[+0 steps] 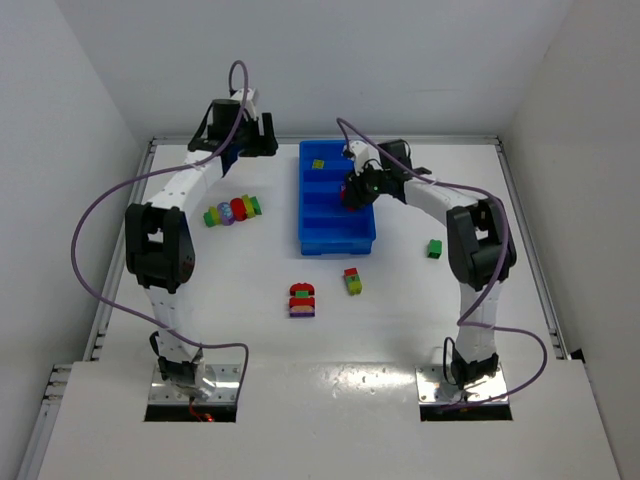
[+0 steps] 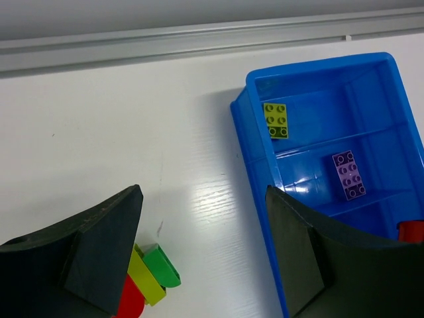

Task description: Sort the legos into containers by color

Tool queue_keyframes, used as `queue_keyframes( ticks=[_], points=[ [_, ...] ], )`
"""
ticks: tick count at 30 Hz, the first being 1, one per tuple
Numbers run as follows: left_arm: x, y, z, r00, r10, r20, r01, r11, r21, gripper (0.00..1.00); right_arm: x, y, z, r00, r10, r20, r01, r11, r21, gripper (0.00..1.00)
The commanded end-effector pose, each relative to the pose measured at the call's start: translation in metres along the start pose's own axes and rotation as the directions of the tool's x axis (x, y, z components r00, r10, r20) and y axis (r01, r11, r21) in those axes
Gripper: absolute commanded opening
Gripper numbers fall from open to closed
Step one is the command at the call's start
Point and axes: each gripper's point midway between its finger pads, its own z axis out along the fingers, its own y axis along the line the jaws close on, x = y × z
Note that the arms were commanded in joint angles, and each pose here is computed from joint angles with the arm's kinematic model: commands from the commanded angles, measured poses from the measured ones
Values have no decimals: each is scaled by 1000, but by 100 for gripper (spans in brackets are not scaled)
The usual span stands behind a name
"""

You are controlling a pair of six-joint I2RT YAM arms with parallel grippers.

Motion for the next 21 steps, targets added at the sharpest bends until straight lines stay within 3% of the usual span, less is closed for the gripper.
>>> queue_keyframes(
  ticks=[1, 2, 5, 6, 10, 11, 15, 17, 19, 21],
  points=[
    [-22, 0, -7, 998, -2, 61, 1, 1000, 15, 81, -25, -4, 4, 996, -74, 57, 73, 997, 20, 39],
    [-23, 1, -4, 998, -2, 61, 1, 1000, 15, 81, -25, -4, 4, 996, -74, 57, 73, 997, 20, 48],
    [-24, 1, -2, 998, -2, 63, 1, 1000, 15, 81, -23, -4, 0, 995, -82, 52, 81, 996, 31, 60],
    [-20, 2, 1, 999, -3, 54, 2, 1000, 13, 81, -25, -2, -4, 995, -85, 57, 84, 996, 33, 69],
    [-26, -5, 0, 998, -10, 68, 6, 999, 47, 81, -53, 6, -26, 988, -75, 132, 68, 996, 55, 80],
    [-28, -5, 0, 997, -8, 78, 4, 999, 49, 81, -75, 6, -45, 979, -88, 183, 68, 992, 110, 80],
    [-30, -25, -12, 994, 21, 103, -27, 998, 58, 81, -77, -1, -99, 973, 63, 221, -128, 948, 291, 80],
    [-17, -35, -17, 995, 44, 95, -48, 998, 40, 81, -48, -18, -125, 974, 139, 182, -205, 879, 430, 76],
    [-9, -48, -27, 993, 72, 97, -74, 997, 19, 81, -23, -21, -158, 969, 200, 143, -245, 805, 541, 64],
    [-4, -53, -31, 992, 82, 94, -82, 997, -6, 81, 25, -14, -172, 949, 313, 42, -276, 757, 592, 64]
  ],
)
